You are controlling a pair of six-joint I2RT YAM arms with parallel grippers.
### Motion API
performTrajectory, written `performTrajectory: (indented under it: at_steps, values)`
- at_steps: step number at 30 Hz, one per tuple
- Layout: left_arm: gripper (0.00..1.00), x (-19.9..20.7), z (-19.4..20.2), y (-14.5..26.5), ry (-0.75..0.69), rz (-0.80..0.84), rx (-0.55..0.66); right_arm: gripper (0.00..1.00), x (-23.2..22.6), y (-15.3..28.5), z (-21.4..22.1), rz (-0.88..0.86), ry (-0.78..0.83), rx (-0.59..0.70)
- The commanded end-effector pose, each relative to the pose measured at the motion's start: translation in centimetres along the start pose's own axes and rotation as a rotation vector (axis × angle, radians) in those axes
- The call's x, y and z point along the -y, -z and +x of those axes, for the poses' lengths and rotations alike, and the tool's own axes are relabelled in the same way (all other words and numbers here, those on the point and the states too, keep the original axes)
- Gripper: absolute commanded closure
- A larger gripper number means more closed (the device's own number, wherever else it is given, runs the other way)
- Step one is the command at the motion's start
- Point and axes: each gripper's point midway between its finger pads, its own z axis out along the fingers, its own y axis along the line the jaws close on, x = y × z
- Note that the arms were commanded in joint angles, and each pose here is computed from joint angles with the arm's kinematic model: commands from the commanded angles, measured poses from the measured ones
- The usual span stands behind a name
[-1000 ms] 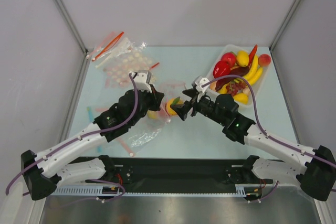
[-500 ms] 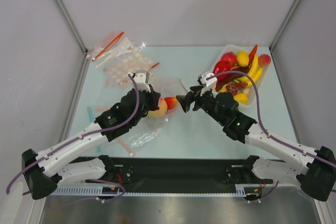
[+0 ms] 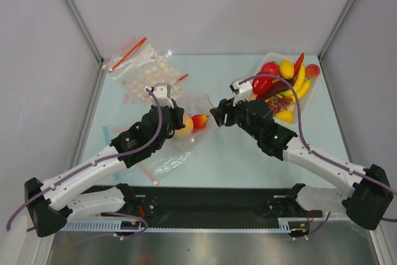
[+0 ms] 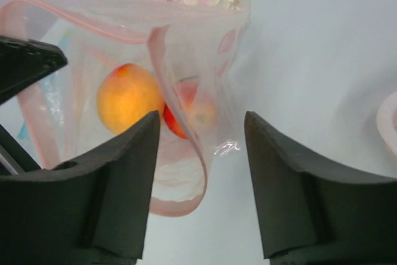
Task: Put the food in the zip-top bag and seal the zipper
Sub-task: Adjust the zipper food storage bag at the center of the board.
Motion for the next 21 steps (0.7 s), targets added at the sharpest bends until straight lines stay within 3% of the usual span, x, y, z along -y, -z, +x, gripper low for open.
performTrajectory:
  at_steps: [1,7,8,11,14,16,17,21]
  values:
    - [1.00,-0.6,-2.1,0.7,0.062,-0.034,0.070,0.43,-1.5,-0.9,0.5,-0.061,-0.074,-0.068]
    - [1.00,-1.5,-2.4,0.8,0.087,-0.077,0.096,0.74,-1.6,-1.0,0.6,-0.061,-0.082,-0.094]
    - [1.00,-1.1,-2.7,0.8,0.097,-0.059,0.106,0.84,-1.2,-0.7,0.6,-0.040,-0.080,-0.097]
    - [1.00,2.0,-1.8,0.8,0.075,0.118,0.065,1.00,0.5,0.9,-1.0,0.039,-0.067,-0.042]
    - [1.00,4.4,-1.4,1.0,0.057,0.248,0.037,1.00,1.9,3.4,-4.7,0.103,-0.065,0.110]
    - [1.00,5.8,-1.2,1.3,0.046,0.327,0.022,1.00,3.0,4.6,-4.7,0.143,-0.069,0.160]
    - [1.00,6.0,-1.1,1.3,0.042,0.334,0.019,1.00,2.7,5.9,-6.6,0.122,-0.081,0.239]
    - [1.00,5.9,-1.2,1.3,0.045,0.325,0.020,1.00,0.8,6.5,-6.7,-0.002,-0.058,0.278]
